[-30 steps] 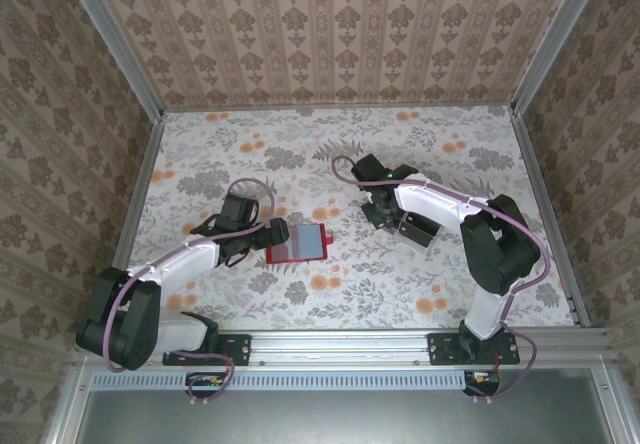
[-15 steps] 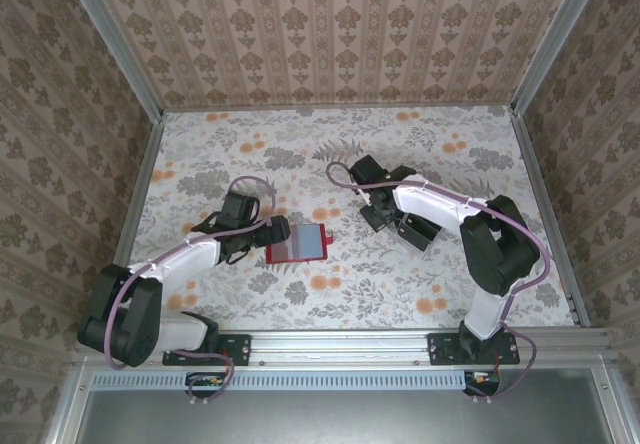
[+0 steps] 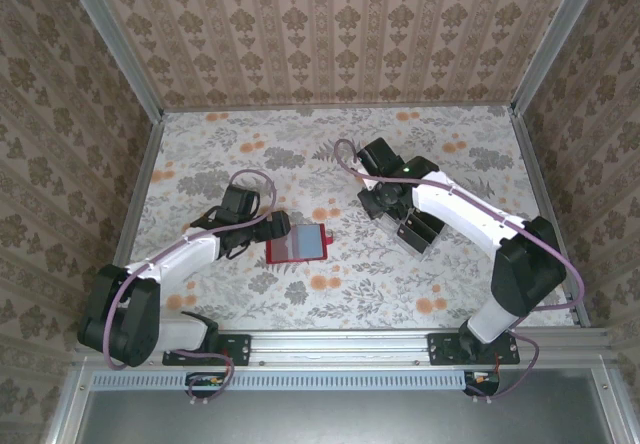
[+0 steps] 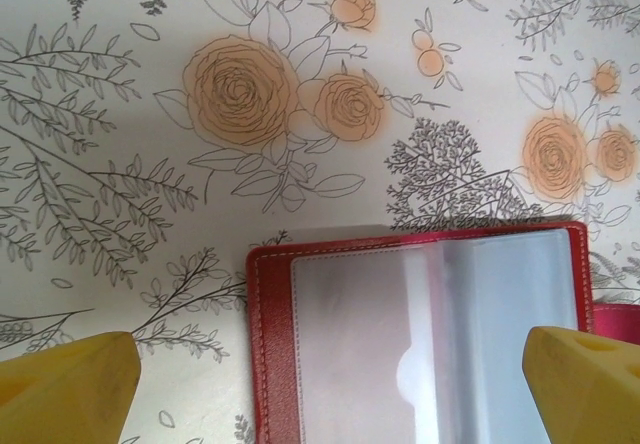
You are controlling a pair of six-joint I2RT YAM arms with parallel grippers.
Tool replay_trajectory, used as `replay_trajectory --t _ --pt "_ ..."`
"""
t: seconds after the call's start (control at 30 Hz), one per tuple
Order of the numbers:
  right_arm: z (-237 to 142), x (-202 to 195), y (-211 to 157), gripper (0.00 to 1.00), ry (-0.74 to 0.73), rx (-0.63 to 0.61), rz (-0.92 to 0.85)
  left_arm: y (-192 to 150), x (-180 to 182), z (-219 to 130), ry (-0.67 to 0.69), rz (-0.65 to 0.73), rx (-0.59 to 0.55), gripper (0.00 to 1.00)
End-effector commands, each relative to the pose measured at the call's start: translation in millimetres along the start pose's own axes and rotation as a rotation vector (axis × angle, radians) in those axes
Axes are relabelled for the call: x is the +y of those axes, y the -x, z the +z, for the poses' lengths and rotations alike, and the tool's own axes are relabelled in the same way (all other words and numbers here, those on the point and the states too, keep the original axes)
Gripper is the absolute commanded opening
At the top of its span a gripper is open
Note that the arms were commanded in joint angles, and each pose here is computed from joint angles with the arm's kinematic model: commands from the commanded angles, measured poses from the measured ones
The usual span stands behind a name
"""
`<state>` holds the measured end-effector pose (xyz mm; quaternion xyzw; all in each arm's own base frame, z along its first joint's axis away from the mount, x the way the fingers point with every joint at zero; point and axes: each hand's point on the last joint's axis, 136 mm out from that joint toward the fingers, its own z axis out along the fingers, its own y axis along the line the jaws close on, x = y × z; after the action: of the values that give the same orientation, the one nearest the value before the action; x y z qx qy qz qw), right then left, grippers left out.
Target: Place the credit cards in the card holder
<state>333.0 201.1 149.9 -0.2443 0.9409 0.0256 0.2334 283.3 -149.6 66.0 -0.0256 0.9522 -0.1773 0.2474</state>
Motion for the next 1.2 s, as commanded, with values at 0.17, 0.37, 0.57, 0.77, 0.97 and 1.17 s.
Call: replay_trajectory --t 0.17,0.37,0.57,0.77,0.97,1.17 --pt "-29.4 96.8 41.1 0.0 0.412 -0.176 0.339 -8.8 19.5 -12.8 0.104 0.065 0.026 1.0" --pt "-0.9 140.3 47.4 0.0 0.531 -0.199 0.532 -22.7 37.7 -17.4 0.161 0.018 0.021 1.0" --pt "30.0 170.3 47.4 0.0 0.544 -0.171 0.577 -30.2 44.1 -18.8 0.176 0.0 0.019 1.0" --pt "61.6 174.9 32.5 0.0 0.506 -0.132 0.593 -33.3 44.1 -16.9 0.168 -0.007 0.026 1.0" --pt "82.0 163.0 4.6 0.0 0.429 -0.09 0.593 -31.6 41.9 -14.0 0.163 0.008 0.036 1.0" --pt "97.5 147.8 -17.3 0.0 0.369 -0.056 0.595 -30.8 39.0 -10.6 0.154 0.022 0.047 1.0"
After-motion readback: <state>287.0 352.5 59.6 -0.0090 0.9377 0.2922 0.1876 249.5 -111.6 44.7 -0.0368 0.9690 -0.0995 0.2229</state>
